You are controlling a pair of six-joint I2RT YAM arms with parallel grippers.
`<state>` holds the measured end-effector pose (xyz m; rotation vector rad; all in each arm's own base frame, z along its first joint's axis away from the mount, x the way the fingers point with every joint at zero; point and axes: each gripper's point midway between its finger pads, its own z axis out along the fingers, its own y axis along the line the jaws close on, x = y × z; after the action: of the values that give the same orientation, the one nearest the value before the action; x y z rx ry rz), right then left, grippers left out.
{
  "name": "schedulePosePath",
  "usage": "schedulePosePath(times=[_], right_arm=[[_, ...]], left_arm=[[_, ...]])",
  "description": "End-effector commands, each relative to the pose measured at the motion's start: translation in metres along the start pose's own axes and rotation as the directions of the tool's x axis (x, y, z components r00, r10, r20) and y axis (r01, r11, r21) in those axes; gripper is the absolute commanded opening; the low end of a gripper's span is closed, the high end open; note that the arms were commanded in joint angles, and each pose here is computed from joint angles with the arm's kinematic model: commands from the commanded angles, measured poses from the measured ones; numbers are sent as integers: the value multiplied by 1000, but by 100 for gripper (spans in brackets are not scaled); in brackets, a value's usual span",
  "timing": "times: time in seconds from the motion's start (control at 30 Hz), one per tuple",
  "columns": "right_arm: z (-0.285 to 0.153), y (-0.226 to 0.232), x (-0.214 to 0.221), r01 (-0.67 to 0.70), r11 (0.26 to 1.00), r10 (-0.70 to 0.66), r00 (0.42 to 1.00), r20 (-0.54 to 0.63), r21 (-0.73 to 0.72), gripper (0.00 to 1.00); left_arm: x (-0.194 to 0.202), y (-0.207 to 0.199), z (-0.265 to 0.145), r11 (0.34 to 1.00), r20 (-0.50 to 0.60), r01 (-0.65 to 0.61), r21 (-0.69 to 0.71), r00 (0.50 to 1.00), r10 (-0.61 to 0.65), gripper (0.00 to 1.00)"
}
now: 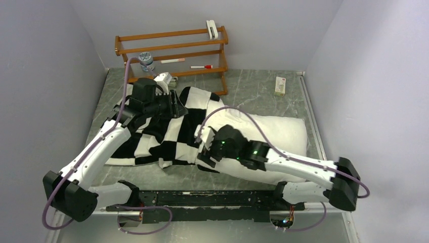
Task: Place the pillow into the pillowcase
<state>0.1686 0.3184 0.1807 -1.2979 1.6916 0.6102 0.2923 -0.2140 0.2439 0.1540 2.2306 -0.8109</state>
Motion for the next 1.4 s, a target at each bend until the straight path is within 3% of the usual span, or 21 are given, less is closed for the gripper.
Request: schedulePosePath(times=[0.0,0.07,0.2,0.37,0.57,0.83,1.07,1.13,1.23,1.37], right_arm=[[27,-29,56,179,971,-148,971,-190,159,75],[36,-37,53,171,961,-139,978,-158,216,58],[30,-70,11,53,939,-67,997,30,340,1],[29,-104,-19,-164,946,108,973,204,279,0],[25,-116,-44,-343,923,265,895,358,176,0],[22,-123,-55,-422,899,343,845,409,118,0],[18,-117,-55,-449,890,379,821,426,73,0],[18,-114,-55,-470,881,402,805,436,54,0],[18,-113,-54,-508,861,441,776,452,31,0],[21,-118,-59,-573,819,490,687,537,-14,0]], left_arm=[[8,25,-11,990,33,-19,-139,999,24,50],[21,30,-10,989,7,-13,-149,1000,15,50],[42,25,-9,994,-25,-23,-107,999,20,49],[49,-19,-20,998,-6,11,61,1000,-11,38],[79,-31,-12,997,-11,-62,-36,998,62,39],[94,-19,10,967,53,-126,-220,989,141,48],[87,-19,30,940,102,-159,-300,975,198,47],[87,-22,36,935,99,-176,-309,971,216,40],[88,-43,39,943,83,-209,-258,968,237,8],[94,-108,24,974,115,-226,1,968,224,5]])
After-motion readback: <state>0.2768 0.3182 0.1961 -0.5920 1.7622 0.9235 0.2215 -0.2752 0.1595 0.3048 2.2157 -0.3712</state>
